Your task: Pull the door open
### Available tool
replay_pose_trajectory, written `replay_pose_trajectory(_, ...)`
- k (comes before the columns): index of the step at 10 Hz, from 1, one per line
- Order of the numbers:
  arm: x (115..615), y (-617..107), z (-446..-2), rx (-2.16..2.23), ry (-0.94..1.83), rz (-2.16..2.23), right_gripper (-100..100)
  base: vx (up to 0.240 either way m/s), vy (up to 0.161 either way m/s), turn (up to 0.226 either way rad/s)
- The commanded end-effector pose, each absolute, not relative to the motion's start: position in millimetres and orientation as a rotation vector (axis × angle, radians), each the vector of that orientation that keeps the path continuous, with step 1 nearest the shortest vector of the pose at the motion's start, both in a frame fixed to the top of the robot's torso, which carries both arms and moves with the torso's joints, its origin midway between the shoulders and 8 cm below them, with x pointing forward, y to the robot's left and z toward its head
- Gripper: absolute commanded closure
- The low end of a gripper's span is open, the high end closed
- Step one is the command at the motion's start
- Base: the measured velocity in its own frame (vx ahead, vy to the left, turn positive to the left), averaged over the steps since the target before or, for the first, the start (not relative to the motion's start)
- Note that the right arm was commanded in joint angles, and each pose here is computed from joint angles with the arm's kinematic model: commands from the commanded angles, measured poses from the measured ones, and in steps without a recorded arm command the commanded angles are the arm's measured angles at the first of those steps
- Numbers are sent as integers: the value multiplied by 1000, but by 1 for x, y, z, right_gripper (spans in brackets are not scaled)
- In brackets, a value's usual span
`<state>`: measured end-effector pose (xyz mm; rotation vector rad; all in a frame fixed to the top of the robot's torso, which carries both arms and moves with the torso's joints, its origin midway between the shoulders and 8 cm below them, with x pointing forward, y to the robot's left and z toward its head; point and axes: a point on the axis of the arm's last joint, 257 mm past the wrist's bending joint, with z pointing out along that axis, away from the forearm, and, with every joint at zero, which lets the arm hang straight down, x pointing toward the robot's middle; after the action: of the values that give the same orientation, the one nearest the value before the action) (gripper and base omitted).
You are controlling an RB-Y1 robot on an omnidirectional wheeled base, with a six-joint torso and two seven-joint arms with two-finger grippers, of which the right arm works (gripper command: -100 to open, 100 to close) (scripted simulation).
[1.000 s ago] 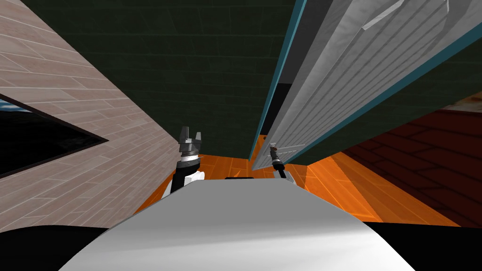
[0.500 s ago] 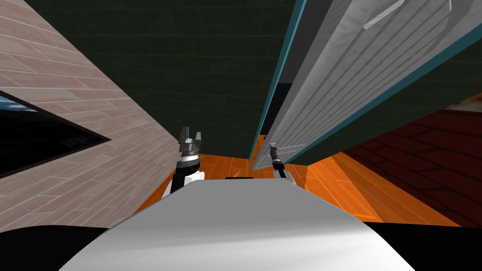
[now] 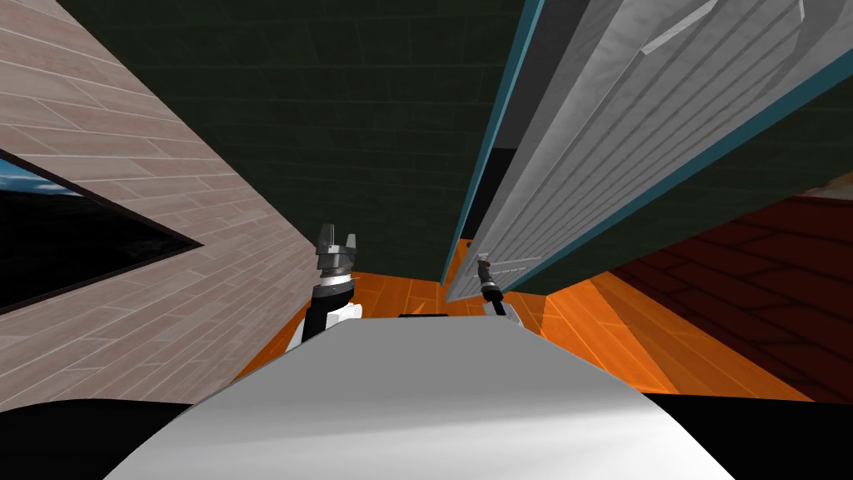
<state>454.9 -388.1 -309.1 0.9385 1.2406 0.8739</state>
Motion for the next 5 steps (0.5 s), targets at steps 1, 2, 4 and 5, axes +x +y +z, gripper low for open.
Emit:
replay_pose_trajectory(1,455,-394,-304,969,1202,897,100,-88,-113,302)
replay_pose_trajectory(2,455,-396,-303,980,1190,906,100,-92,-131,212)
replay_pose_trajectory(4,454,-400,-299,1025,1145,939,100,-101,-115,233)
replay_pose_trajectory(5,454,-402,-298,1041,1128,952,100,-78,-69,156)
